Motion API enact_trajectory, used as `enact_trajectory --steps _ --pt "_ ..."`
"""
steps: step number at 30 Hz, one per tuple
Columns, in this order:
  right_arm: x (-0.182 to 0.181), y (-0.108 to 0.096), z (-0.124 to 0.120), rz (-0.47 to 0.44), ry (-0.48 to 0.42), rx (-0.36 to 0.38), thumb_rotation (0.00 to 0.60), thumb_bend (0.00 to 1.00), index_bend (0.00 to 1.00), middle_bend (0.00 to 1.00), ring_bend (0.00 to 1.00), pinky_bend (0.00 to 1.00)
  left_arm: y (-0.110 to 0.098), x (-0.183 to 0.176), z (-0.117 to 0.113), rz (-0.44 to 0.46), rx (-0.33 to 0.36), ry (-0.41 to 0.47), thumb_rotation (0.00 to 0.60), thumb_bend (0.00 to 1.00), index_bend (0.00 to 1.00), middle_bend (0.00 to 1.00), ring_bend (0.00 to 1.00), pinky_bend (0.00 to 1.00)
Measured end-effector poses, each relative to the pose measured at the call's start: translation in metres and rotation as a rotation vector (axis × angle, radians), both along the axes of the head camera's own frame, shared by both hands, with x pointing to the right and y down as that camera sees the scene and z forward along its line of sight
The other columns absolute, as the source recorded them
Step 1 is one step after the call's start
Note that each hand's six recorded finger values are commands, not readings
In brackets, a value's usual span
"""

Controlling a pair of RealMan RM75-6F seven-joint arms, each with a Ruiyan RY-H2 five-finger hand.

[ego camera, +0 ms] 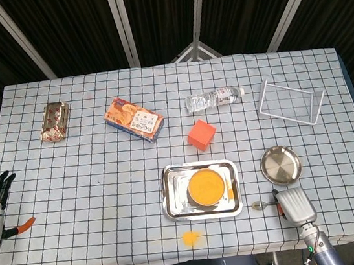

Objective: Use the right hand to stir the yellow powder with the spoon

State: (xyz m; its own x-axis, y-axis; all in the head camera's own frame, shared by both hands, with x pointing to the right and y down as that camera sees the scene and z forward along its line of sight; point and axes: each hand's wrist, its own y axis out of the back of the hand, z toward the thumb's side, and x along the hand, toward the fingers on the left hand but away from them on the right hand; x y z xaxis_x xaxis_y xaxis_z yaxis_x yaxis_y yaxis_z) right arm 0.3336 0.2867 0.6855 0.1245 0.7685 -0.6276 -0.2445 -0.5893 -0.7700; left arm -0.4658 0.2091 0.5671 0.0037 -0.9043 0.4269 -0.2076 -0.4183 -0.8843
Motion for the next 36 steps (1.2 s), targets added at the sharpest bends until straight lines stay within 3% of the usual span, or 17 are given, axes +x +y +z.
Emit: enact_trajectory --steps 15,23,30,36 --pt "-0.006 -0.017 -0.021 0.048 -0.071 0.060 0.600 0.50 0.55 0.97 0.98 0.81 -0.001 0.000 0.000 -0.002 0.000 0.003 0.600 0.00 0.00 0.00 0.00 0.00" --pt "-0.022 -0.049 -0.042 0.090 -0.140 0.134 0.600 0.50 0.55 0.97 0.98 0.81 -0.001 0.000 0.000 0.002 -0.001 -0.001 0.600 0.00 0.00 0.00 0.00 0.00" --pt "-0.051 -0.075 -0.051 0.059 -0.134 0.178 0.600 0.50 0.55 0.97 0.98 0.81 -0.001 0.000 0.001 -0.002 -0.003 0.001 0.600 0.00 0.00 0.00 0.00 0.00" --pt "-0.077 -0.082 -0.045 0.028 -0.107 0.181 0.600 0.50 0.55 0.97 0.98 0.81 -0.001 0.000 0.001 -0.003 -0.006 0.010 0.600 0.00 0.00 0.00 0.00 0.00"
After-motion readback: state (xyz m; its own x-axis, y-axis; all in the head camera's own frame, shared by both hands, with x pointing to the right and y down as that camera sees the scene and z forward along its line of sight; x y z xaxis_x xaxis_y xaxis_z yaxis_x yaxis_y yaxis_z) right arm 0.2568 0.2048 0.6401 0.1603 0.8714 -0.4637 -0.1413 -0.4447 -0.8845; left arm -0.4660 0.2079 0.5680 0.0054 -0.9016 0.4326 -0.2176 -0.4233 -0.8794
